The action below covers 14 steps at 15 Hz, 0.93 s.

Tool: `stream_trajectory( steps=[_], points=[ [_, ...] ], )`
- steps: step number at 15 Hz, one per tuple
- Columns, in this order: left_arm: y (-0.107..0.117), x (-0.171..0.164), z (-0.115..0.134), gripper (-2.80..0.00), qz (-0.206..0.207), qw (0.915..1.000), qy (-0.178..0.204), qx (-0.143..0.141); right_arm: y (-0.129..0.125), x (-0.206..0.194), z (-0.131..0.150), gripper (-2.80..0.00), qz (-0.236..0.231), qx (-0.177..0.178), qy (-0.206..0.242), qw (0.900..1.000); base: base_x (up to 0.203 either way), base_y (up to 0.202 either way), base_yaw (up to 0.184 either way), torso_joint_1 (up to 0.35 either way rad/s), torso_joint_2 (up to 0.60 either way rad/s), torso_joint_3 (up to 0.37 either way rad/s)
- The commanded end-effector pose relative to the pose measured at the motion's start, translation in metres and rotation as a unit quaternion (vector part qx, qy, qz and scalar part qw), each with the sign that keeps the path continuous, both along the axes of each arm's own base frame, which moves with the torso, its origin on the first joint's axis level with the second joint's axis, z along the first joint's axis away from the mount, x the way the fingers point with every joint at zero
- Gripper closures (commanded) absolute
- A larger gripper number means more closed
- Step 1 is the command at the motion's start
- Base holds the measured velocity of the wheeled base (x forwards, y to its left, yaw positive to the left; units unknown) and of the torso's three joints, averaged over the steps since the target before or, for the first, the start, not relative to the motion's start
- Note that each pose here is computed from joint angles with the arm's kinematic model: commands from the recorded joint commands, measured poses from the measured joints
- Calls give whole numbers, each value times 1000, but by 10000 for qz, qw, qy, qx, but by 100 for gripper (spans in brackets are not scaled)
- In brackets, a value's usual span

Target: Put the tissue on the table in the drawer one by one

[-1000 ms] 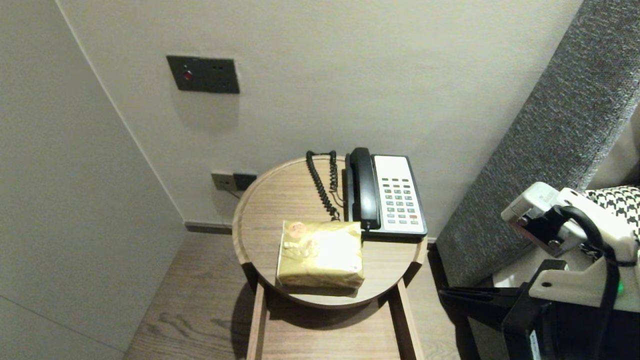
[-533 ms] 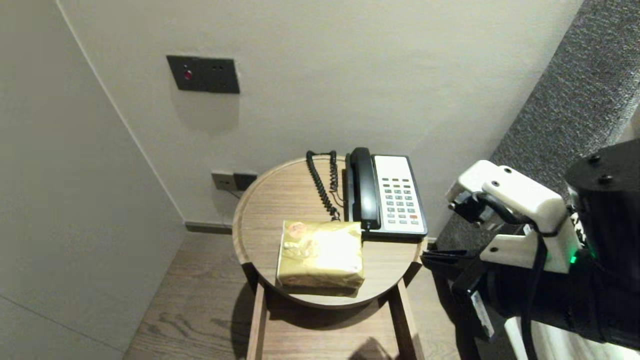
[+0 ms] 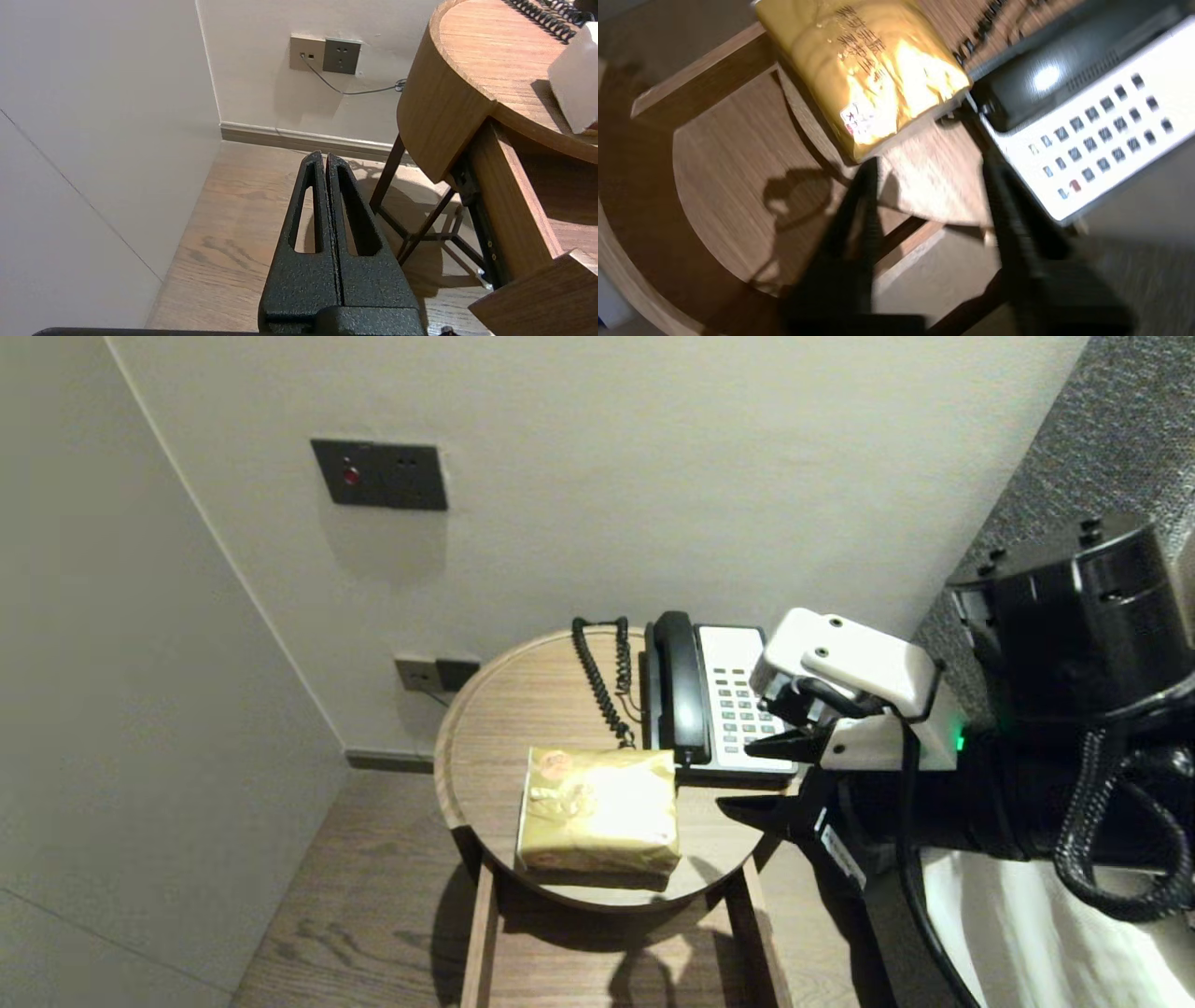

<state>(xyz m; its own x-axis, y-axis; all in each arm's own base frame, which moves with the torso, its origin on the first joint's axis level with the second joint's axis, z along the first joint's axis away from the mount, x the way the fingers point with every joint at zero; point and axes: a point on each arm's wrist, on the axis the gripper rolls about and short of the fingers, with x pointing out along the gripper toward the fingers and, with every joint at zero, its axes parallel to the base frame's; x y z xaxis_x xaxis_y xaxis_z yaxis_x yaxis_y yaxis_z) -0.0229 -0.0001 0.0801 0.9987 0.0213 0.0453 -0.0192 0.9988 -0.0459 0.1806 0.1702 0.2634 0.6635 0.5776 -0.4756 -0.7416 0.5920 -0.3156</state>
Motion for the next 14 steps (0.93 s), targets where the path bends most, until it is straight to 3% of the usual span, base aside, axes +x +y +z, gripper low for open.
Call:
stream_trajectory(
  steps=[1, 5, 8, 14],
  points=[
    [0, 0, 0, 0, 8, 10000, -12, -2, 0, 22, -4, -280, 404, -148, -19, 9991, 0, 0, 0, 0, 0, 0],
    [0, 0, 0, 0, 4, 10000, -11, -2, 4, 52, -6, -280, 624, -213, -72, 9978, 0, 0, 0, 0, 0, 0],
    [0, 0, 0, 0, 3, 10000, -11, -2, 15, 74, -10, -280, 1154, -359, -379, 9920, 0, 0, 0, 0, 0, 0],
    [0, 0, 0, 0, 5, 10000, -11, -2, 40, 105, -5, -280, 2581, 528, -541, 9632, 0, 0, 0, 0, 0, 0]
  ],
)
